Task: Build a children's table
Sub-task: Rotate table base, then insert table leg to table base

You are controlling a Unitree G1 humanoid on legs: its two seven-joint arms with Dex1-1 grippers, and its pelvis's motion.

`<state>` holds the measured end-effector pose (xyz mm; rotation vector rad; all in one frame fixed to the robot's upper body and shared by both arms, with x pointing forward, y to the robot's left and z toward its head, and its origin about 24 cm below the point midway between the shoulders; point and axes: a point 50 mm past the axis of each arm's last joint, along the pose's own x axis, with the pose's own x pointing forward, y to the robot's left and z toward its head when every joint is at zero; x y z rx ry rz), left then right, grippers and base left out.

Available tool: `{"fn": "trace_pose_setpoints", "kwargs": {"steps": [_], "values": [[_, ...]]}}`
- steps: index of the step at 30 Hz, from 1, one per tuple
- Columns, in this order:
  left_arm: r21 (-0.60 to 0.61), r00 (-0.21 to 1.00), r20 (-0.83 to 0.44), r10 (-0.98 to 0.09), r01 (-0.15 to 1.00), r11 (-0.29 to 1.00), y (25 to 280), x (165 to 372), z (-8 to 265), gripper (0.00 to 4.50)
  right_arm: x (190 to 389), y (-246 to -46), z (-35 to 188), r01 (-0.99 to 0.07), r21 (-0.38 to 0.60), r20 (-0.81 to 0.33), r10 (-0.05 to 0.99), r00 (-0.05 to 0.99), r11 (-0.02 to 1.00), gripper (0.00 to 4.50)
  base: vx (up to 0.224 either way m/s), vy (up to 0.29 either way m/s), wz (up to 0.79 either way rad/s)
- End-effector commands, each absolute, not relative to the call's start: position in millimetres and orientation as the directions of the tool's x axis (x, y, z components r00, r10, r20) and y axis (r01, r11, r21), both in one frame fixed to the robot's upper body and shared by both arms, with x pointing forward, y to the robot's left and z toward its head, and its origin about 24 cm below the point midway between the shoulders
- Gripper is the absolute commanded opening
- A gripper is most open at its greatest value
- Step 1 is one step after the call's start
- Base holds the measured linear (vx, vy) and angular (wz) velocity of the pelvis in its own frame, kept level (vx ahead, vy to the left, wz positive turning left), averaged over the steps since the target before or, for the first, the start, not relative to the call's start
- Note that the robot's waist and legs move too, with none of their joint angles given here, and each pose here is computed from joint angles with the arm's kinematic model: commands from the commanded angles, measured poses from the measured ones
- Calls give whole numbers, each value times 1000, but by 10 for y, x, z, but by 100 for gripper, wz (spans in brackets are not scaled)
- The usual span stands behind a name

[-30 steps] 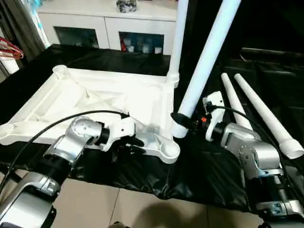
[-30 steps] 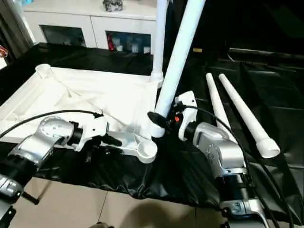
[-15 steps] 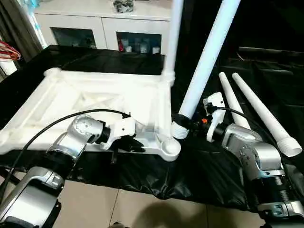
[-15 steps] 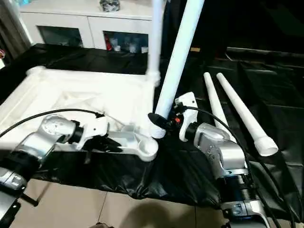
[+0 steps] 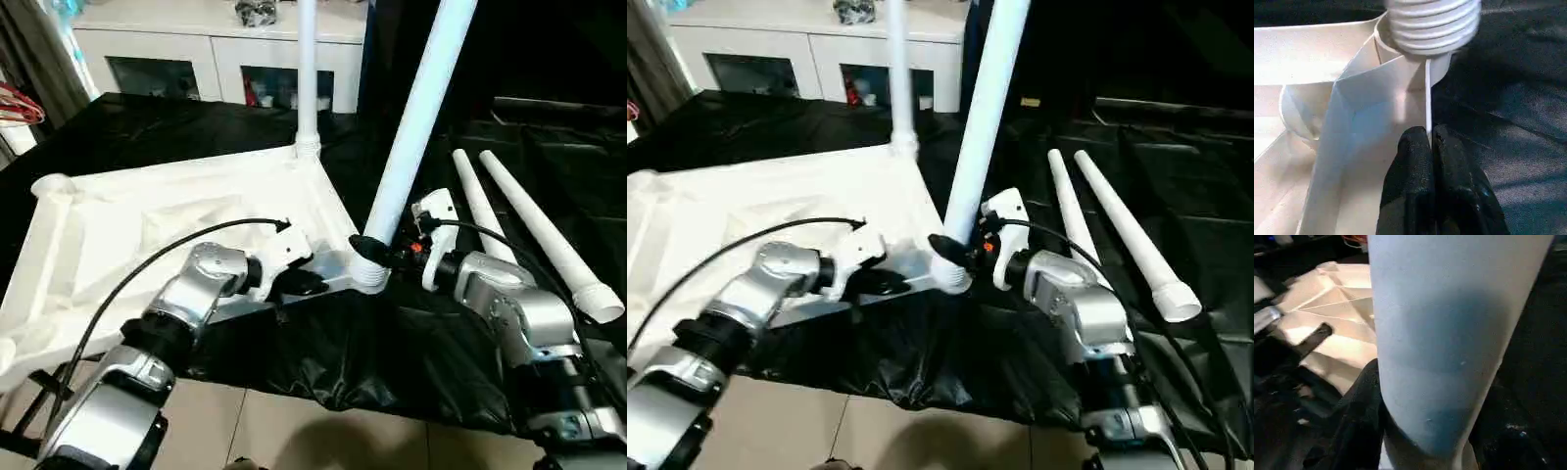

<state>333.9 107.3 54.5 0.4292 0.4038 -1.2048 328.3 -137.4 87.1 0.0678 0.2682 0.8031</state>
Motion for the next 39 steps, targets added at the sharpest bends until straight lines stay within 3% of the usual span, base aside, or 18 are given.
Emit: {"fn": "trace_pose_setpoints", "kwargs": {"steps": [1, 13, 32, 39], "values": [[122, 303, -520, -799, 952, 281, 1038, 3308, 525, 0, 3327, -1314, 926, -716, 118, -203, 722, 661, 688, 189, 0, 0, 0], [136, 297, -530, -794, 954, 266, 1075, 3299, 553, 0, 3352, -1299, 776, -723, 94, -302, 711, 635, 685, 189, 0, 0, 0], [113, 283, -532, -798, 958, 264, 1149, 3249, 533, 0, 3303, -1442, 709, -704, 99, -324, 691, 646, 703, 189, 0, 0, 0], [115, 293, -524, -799, 955, 275, 1149, 3241, 540, 0, 3311, -1448, 690, -647, 239, -215, 690, 692, 724, 189, 0, 0, 0]]}}
